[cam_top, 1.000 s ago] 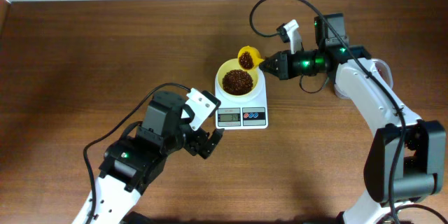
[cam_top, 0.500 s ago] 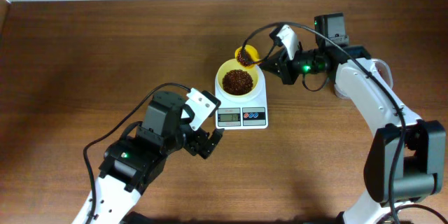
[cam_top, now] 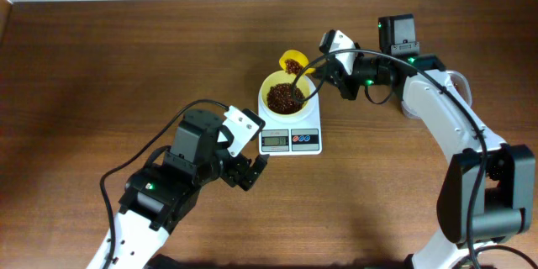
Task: Scoop item into bowl and weigh 50g on scale
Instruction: 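Carry the scoop over the yellow bowl and tip beans in with the right gripper, then carry the yellow scoop right back to the bean tub with the right gripper, then dip the scoop into the red beans and lift it with the right gripper, then carry the scoop left over the yellow bowl with the right gripper, then tilt the scoop to add a few beans into the bowl with the right gripper, then carry the scoop back right to the bean tub with the right gripper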
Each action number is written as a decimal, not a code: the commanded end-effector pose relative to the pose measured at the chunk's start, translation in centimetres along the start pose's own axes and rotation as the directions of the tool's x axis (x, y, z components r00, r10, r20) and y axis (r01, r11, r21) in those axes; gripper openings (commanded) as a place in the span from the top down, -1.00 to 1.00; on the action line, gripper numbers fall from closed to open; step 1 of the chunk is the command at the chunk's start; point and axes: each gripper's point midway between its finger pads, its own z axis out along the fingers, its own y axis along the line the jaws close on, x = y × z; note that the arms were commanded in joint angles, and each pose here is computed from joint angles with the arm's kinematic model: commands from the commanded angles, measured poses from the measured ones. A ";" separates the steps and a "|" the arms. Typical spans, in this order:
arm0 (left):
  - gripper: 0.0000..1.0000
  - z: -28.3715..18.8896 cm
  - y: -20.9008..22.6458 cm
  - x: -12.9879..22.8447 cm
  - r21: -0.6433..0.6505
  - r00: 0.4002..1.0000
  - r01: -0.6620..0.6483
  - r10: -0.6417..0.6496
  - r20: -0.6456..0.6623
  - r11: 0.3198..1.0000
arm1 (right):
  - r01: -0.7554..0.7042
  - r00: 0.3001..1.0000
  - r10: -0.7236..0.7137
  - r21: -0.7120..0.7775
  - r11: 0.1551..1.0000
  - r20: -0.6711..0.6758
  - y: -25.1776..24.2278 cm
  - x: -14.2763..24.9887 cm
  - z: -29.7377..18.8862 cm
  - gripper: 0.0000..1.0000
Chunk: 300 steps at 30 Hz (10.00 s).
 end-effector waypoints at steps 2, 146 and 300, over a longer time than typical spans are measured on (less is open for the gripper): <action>-0.98 0.2 -0.4 0.3 0.019 1.000 -0.018 0.018 -0.005 1.000 | 0.021 1.000 -0.021 -0.016 1.000 -0.002 0.4 0.2 0.6 0.92; -0.98 0.2 -0.4 0.3 0.019 1.000 -0.018 0.018 -0.005 1.000 | -0.970 0.241 0.919 0.102 0.220 0.313 -6.1 13.0 -21.9 0.92; -0.98 0.2 -0.4 0.3 0.019 1.000 -0.018 0.018 -0.005 1.000 | -0.967 0.051 0.925 0.251 -0.048 0.376 -6.4 17.8 -24.2 0.92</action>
